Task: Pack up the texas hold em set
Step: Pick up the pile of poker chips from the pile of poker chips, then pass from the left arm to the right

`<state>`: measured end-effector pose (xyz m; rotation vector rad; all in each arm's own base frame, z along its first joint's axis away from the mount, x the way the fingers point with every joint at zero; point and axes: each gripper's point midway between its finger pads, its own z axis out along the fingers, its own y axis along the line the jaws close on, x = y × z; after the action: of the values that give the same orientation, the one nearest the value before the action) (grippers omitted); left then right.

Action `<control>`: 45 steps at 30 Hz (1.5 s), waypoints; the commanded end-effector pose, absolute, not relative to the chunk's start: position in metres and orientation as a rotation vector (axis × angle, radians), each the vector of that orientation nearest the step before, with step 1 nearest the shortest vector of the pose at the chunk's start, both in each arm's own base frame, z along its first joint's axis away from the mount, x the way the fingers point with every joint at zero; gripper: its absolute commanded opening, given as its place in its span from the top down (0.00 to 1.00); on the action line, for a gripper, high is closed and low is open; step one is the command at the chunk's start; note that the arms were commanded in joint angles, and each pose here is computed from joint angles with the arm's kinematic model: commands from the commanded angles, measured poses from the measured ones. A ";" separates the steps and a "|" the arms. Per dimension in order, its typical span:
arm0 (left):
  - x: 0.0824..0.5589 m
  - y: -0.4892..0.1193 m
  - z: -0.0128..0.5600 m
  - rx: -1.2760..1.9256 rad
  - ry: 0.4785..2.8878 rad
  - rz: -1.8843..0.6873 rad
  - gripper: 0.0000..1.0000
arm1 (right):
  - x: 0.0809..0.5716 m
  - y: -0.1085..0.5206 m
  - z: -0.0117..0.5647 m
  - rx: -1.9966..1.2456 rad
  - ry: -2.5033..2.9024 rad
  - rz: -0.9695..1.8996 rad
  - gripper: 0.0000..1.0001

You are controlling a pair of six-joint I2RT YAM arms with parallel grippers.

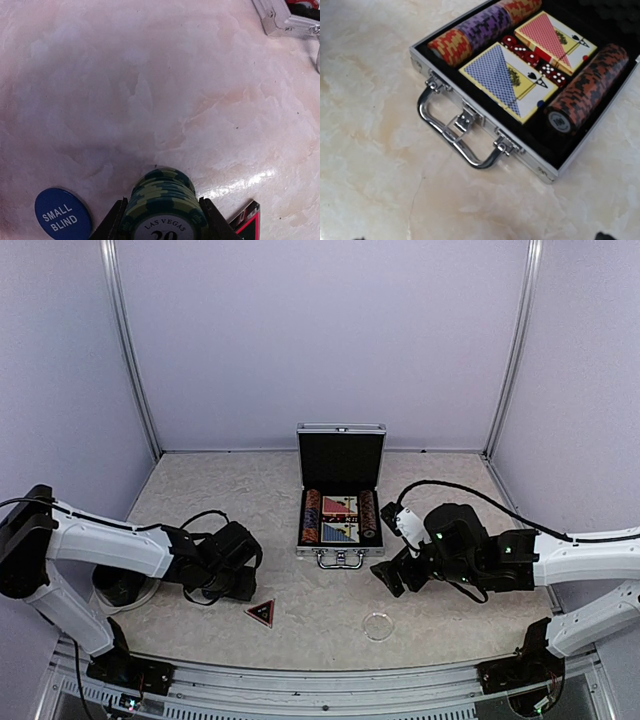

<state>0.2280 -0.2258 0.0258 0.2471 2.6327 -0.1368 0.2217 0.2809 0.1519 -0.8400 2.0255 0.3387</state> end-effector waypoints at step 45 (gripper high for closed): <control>0.168 -0.354 0.144 0.952 2.244 -0.697 1.00 | 0.217 0.436 0.165 -0.400 2.134 1.902 0.01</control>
<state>0.1703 -0.3386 0.1149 0.9326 2.3425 -0.6236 0.2205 0.4204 0.1349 -0.3627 2.2368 1.7536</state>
